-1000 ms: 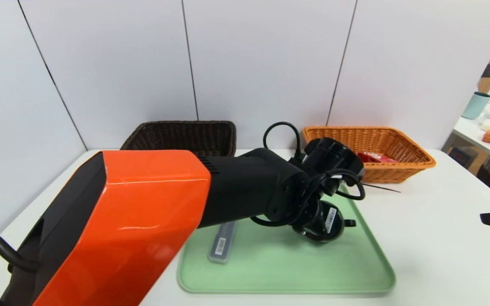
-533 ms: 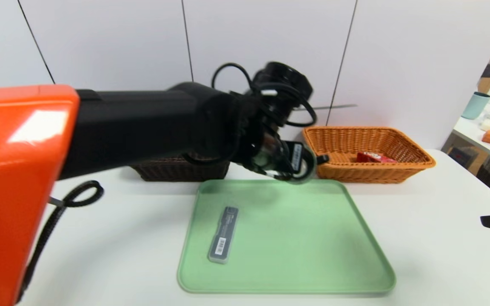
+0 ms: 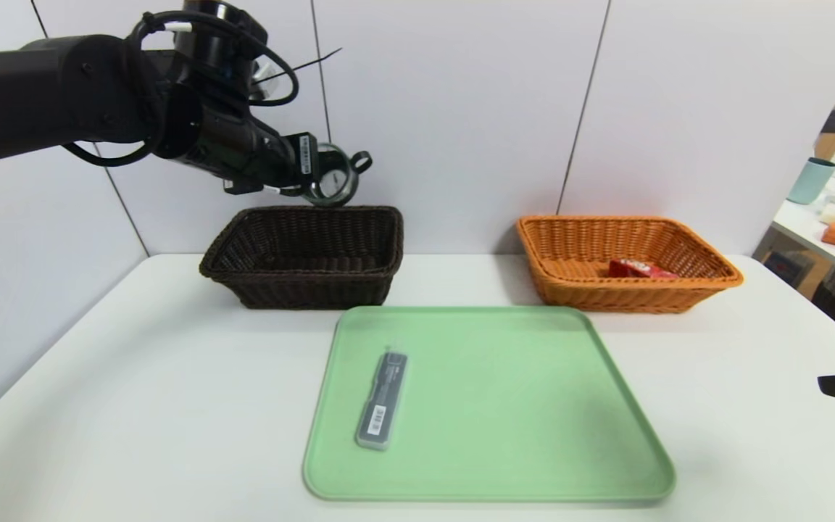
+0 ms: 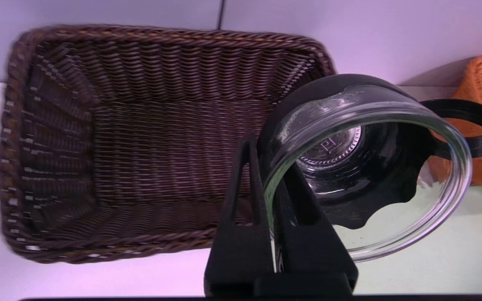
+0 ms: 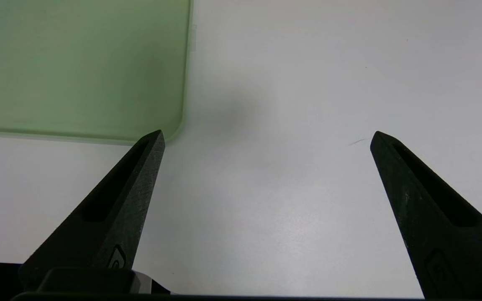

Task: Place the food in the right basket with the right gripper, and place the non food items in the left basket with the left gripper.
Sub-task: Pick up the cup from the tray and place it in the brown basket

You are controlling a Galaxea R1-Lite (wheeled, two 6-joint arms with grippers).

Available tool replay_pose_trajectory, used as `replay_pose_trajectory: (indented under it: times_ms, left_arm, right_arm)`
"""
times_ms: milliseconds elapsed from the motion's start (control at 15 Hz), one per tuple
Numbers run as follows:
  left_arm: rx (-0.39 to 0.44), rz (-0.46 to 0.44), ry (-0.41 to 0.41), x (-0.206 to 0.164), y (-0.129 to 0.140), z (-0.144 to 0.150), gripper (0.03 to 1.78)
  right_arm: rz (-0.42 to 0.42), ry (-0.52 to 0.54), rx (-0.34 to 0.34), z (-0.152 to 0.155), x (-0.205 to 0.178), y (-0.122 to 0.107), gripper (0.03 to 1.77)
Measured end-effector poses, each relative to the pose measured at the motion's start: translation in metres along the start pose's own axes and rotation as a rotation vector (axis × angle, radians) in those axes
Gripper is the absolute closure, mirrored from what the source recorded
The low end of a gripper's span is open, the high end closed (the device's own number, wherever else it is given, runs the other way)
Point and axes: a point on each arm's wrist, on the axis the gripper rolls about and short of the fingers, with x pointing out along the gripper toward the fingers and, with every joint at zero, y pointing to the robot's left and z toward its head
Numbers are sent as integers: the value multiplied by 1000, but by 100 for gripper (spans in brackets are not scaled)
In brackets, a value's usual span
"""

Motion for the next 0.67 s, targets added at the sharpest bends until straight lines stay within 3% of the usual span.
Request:
replay_pose_trajectory:
  times_ms: [267,667]
  left_arm:
    - [83,11,45,9,23,-1,171]
    - [98,71,111,52,46,-16,171]
  right_arm:
    - [0,1,0,0,0,0,10]
    - [-3,5,2,-5,-1,-1,10]
